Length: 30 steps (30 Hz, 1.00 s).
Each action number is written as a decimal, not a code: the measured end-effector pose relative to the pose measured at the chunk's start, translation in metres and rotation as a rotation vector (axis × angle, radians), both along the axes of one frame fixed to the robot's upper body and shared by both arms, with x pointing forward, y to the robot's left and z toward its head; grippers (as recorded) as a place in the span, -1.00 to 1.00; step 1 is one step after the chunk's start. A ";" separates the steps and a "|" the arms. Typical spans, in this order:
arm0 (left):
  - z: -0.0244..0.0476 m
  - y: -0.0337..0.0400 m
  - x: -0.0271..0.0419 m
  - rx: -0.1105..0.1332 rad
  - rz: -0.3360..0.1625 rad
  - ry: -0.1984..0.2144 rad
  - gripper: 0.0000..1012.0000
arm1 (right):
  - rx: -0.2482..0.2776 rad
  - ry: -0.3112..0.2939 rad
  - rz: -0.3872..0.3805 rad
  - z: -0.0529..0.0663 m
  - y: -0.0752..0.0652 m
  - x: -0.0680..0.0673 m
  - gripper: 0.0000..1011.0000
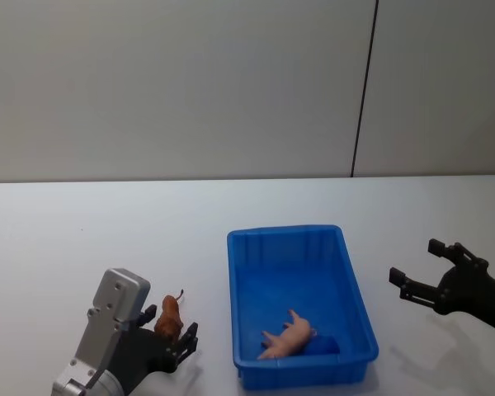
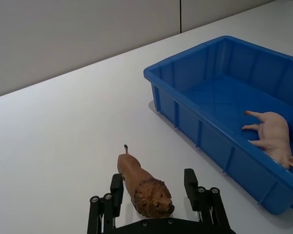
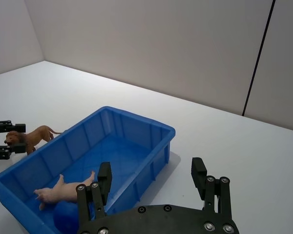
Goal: Pick up the two dolls from the table and place them into the box.
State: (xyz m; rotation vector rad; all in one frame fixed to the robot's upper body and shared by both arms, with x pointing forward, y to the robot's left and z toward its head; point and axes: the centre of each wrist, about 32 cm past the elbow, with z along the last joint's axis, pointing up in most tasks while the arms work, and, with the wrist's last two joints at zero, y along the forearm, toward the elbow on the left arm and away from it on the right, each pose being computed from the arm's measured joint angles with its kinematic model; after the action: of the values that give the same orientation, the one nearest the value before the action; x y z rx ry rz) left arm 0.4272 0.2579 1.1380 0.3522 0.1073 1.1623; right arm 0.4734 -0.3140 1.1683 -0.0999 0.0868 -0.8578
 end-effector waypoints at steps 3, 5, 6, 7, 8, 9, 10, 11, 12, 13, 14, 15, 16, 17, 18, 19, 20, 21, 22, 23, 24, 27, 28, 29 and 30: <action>-0.0009 0.0000 0.0015 0.000 -0.006 0.002 0.51 | 0.000 0.000 0.000 0.000 0.000 0.000 0.99; -0.0015 0.0000 0.0033 0.000 -0.010 0.003 0.36 | 0.000 0.000 0.000 0.000 0.000 0.000 0.99; -0.0016 0.0000 0.0044 0.001 -0.013 0.004 0.24 | 0.000 0.000 0.000 0.000 0.000 0.000 0.99; -0.0017 0.0000 0.0047 0.001 -0.014 0.005 0.20 | 0.000 0.000 0.000 0.000 0.000 0.000 0.99; -0.0018 0.0001 0.0053 0.002 -0.015 0.005 0.16 | 0.000 0.000 0.000 0.000 0.000 0.000 0.99; -0.0018 0.0001 0.0057 0.002 -0.016 0.006 0.08 | 0.000 0.000 0.000 0.000 0.000 0.000 0.99; -0.0018 0.0001 0.0065 0.003 -0.020 0.006 0.00 | 0.000 0.000 0.000 0.000 0.000 0.000 0.99; -0.0017 0.0002 0.0070 0.004 -0.020 0.006 -0.04 | 0.000 0.000 0.000 0.000 0.000 0.000 0.99; -0.0015 0.0002 0.0076 0.005 -0.023 0.006 -0.04 | 0.000 0.000 0.000 0.000 0.000 0.000 0.99; -0.0014 0.0002 0.0081 0.005 -0.024 0.006 -0.11 | 0.000 0.000 0.000 0.000 0.000 0.000 0.99; -0.0013 0.0002 0.0084 0.006 -0.025 0.006 -0.12 | 0.000 0.000 0.000 0.000 0.000 0.000 0.99; -0.0011 0.0002 0.0088 0.006 -0.026 0.005 -0.13 | 0.000 0.000 0.000 0.000 0.000 0.000 0.99; -0.0006 0.0002 0.0094 0.007 -0.028 0.004 -0.14 | 0.000 0.000 0.000 0.000 0.000 0.000 0.99; -0.0002 0.0002 0.0099 0.007 -0.029 0.002 -0.15 | 0.000 0.000 0.000 0.000 0.000 0.000 0.99; 0.0002 0.0002 0.0103 0.008 -0.030 0.001 -0.16 | 0.000 0.000 0.000 0.000 0.000 0.000 0.99; 0.0013 0.0004 0.0113 0.010 -0.031 -0.003 -0.17 | 0.000 0.000 0.000 0.000 0.000 0.000 0.99; 0.0013 0.0004 0.0113 0.010 -0.031 -0.003 -0.17 | 0.000 0.000 0.000 0.000 0.000 0.000 0.99; 0.0025 0.0005 0.0123 0.011 -0.032 -0.008 -0.18 | 0.000 0.000 0.000 0.000 0.000 0.000 0.99; 0.0041 0.0006 0.0135 0.014 -0.034 -0.014 -0.18 | 0.000 0.000 0.000 0.000 0.000 0.000 0.99; 0.0052 0.0007 0.0142 0.015 -0.034 -0.018 -0.18 | 0.000 0.000 0.000 0.000 0.000 0.000 0.99; 0.0063 0.0007 0.0149 0.016 -0.035 -0.022 -0.18 | 0.000 0.000 0.000 0.000 0.000 0.000 0.99; 0.0120 0.0005 0.0183 0.021 -0.039 -0.047 -0.18 | 0.000 0.000 0.000 0.000 0.000 0.000 0.99; 0.0138 0.0004 0.0193 0.021 -0.040 -0.054 -0.18 | 0.000 0.000 0.000 0.000 0.000 0.000 0.99; 0.0176 0.0002 0.0217 0.023 -0.043 -0.070 -0.18 | 0.000 0.000 0.000 0.000 0.000 0.000 0.99; 0.0195 0.0000 0.0228 0.024 -0.044 -0.078 -0.18 | 0.000 0.000 0.000 0.000 0.000 0.000 0.99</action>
State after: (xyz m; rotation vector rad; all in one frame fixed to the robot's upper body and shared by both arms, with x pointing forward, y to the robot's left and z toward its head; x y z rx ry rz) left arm 0.4500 0.2579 1.1575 0.3286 0.0177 1.1329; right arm 0.4735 -0.3140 1.1683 -0.0998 0.0868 -0.8578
